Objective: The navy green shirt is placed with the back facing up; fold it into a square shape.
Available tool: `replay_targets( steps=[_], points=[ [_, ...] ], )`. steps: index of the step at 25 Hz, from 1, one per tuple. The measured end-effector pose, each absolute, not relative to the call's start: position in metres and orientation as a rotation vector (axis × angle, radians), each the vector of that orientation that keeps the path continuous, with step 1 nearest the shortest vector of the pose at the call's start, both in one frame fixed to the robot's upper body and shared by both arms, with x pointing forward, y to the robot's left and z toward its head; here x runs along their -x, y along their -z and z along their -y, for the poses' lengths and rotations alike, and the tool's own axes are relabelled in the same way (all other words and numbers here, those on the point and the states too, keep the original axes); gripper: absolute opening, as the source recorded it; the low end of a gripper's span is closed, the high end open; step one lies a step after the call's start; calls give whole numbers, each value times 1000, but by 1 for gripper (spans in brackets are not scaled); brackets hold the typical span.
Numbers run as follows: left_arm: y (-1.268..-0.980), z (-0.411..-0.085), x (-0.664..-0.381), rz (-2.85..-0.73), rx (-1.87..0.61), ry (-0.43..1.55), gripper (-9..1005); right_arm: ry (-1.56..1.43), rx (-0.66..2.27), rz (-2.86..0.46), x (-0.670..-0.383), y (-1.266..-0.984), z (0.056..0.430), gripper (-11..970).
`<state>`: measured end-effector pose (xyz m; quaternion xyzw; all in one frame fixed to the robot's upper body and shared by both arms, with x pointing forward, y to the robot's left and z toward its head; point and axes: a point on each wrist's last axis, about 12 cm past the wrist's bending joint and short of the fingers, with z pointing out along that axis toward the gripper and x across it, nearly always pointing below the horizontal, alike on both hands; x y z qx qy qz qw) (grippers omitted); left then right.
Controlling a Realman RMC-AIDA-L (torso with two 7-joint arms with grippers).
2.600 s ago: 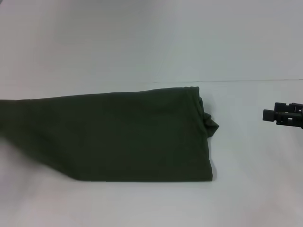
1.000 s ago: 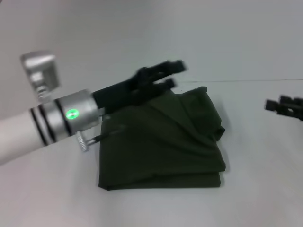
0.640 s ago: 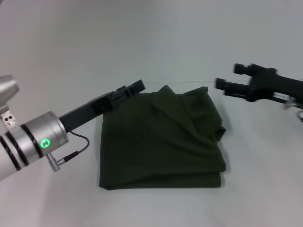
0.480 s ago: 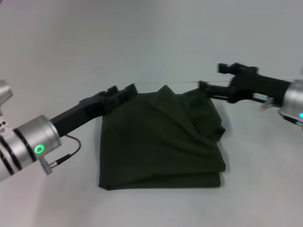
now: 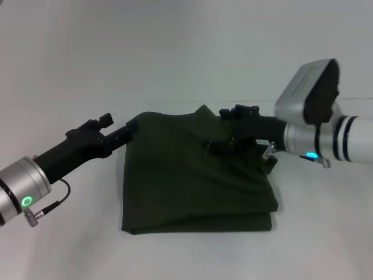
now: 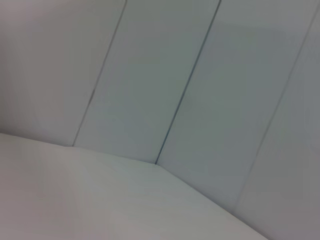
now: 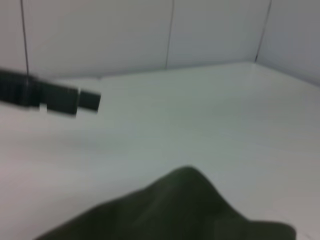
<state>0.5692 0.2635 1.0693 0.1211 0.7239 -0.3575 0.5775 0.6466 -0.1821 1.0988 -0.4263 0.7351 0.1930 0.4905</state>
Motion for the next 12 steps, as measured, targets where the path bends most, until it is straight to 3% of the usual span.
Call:
replay_targets(
  steps=[12],
  points=[
    [-1066,-266,-566,-1696,-257,834,848,-314,1109,-1815,-651,-1085,166,895]
  ],
)
